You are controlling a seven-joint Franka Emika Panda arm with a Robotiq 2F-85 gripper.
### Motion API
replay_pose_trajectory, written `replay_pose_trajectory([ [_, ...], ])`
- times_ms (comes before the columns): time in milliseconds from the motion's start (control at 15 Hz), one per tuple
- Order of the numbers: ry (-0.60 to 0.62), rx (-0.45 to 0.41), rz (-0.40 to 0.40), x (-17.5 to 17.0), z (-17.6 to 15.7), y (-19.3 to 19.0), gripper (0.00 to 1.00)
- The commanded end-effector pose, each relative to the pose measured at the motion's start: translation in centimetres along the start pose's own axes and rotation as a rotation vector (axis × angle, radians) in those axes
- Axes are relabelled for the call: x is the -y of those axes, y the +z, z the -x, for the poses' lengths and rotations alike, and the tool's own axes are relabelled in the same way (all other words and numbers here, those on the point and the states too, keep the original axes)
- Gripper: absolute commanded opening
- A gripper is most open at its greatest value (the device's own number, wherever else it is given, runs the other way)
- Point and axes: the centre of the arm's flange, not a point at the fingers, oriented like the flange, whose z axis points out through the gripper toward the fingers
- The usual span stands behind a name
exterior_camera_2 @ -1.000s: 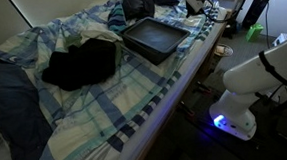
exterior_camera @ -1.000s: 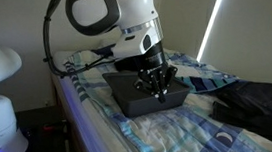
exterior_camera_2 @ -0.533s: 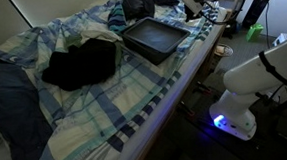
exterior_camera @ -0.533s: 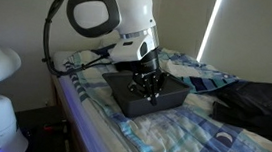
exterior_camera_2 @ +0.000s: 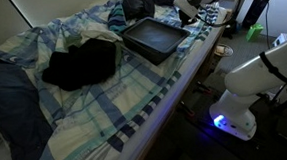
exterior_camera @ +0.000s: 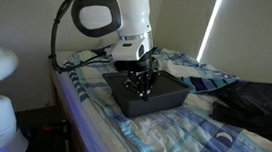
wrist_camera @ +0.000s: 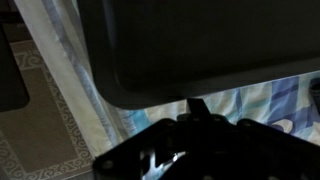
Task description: Cover the box with the lid
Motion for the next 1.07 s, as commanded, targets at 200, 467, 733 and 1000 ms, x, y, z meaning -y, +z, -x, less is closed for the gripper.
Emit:
replay_pose_trajectory([
  [200,-0.014,0.02,0.009,0.2,1.5,-1.0,0.02],
  [467,-0.007,0.014,-0.015,0.3,1.7,-0.9,0.02],
  [733,0.018,0.003,-0.018,0.3,1.8,-1.1,0.02],
  [1000,0.047,0.012,-0.047,-0.4,-0.6,-1.1,0.02],
])
